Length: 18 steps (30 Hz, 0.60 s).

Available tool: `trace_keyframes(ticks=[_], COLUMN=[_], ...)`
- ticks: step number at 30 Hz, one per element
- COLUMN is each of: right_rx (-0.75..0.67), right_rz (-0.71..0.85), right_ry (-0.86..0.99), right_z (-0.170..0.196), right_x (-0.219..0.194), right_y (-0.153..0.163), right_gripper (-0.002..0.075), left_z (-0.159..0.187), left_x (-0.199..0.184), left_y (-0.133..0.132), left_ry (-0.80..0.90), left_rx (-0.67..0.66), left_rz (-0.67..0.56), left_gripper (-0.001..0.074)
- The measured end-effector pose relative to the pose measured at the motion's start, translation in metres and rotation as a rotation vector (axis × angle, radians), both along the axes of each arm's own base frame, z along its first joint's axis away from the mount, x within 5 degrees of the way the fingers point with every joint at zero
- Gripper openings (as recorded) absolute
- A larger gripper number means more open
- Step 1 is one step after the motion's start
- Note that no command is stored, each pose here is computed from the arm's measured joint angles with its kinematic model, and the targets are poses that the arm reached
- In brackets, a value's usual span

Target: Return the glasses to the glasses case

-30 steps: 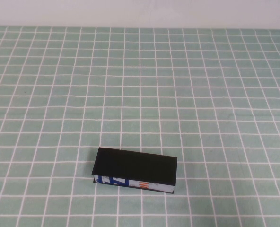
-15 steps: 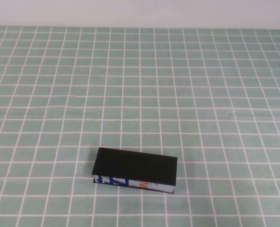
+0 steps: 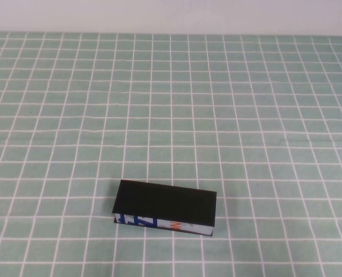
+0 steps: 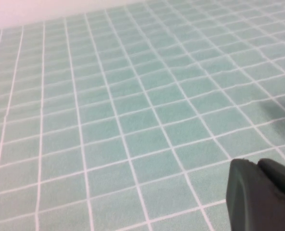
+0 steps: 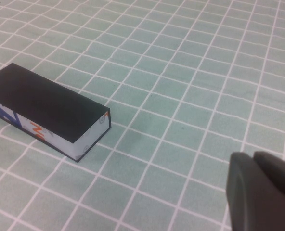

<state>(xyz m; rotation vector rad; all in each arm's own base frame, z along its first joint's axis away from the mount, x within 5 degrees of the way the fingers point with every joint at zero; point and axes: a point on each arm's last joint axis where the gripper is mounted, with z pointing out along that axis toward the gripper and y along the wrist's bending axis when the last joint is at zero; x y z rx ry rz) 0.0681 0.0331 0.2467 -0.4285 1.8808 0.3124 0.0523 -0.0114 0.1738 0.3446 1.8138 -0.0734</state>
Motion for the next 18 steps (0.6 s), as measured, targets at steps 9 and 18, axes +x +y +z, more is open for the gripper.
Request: trace_keyframes(ticks=[9, 18], right_rx=[0.000, 0.000], right_rz=[0.000, 0.000], right_ry=[0.000, 0.000], right_z=[0.0000, 0.0000], right_x=[0.0000, 0.0000], right_y=[0.0000, 0.0000], right_gripper=[-0.0011, -0.0011], left_z=[-0.0003, -0.0003], left_x=[-0.0001, -0.0001], left_y=[0.0016, 0.0016], left_ry=[0.010, 0.011], left_rx=[-0.008, -0.012], left_rz=[0.021, 0.022], left_gripper=[-0.0002, -0.0002])
